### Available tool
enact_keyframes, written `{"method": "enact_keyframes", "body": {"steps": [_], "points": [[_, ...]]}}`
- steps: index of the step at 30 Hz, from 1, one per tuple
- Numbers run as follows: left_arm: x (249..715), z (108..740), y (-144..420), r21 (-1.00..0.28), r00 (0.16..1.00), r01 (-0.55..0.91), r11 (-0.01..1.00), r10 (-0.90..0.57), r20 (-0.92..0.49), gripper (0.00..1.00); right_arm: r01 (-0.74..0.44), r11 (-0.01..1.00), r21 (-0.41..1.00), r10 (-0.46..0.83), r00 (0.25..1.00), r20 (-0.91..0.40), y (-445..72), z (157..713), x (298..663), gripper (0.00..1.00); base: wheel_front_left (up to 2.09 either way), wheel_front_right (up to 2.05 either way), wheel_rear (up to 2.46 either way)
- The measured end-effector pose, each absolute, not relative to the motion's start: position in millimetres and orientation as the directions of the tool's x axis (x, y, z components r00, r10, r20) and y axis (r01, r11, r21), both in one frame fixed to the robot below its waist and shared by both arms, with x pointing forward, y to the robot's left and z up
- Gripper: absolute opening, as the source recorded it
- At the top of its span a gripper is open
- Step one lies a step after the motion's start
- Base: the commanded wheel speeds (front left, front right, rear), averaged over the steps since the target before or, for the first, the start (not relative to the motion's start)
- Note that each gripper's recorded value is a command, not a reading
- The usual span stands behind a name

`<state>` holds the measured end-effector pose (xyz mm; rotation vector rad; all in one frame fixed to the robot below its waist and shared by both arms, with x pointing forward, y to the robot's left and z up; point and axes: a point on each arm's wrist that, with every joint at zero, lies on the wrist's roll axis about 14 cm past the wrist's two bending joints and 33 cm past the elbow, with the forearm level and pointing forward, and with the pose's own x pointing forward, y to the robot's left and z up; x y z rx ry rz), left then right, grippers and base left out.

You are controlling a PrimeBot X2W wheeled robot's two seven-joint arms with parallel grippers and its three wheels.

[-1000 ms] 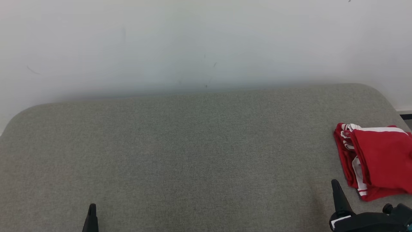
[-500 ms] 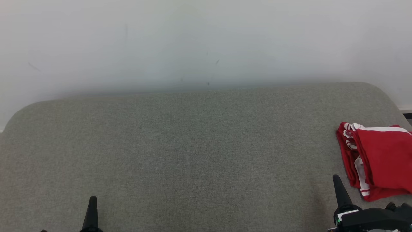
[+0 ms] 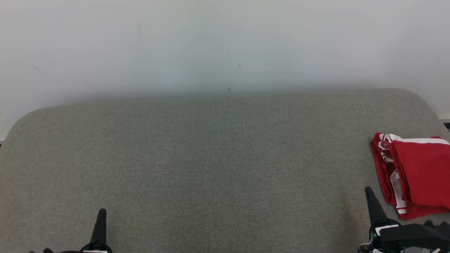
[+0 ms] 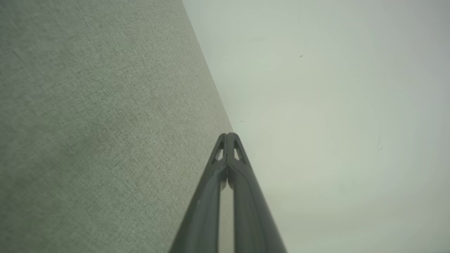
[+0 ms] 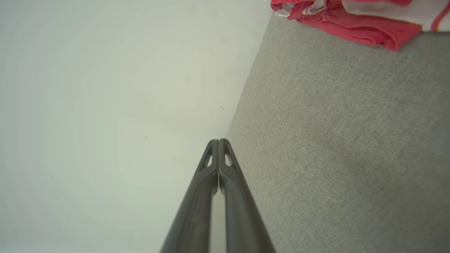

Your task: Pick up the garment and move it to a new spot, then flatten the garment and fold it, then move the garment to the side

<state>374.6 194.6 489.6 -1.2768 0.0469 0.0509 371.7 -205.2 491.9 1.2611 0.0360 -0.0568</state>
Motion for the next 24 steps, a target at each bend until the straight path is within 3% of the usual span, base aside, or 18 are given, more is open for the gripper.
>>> {"method": "enact_keyframes", "body": {"steps": [24], "points": [[383.4,498.8,196.5,-0.994,0.999,-0.034,0.107,0.001,-0.034,0.0,0.028,0.115,0.993,-0.008,1.0,-0.028,-202.1,500.6,382.0,0.0,0.0,0.0,0.0]]}}
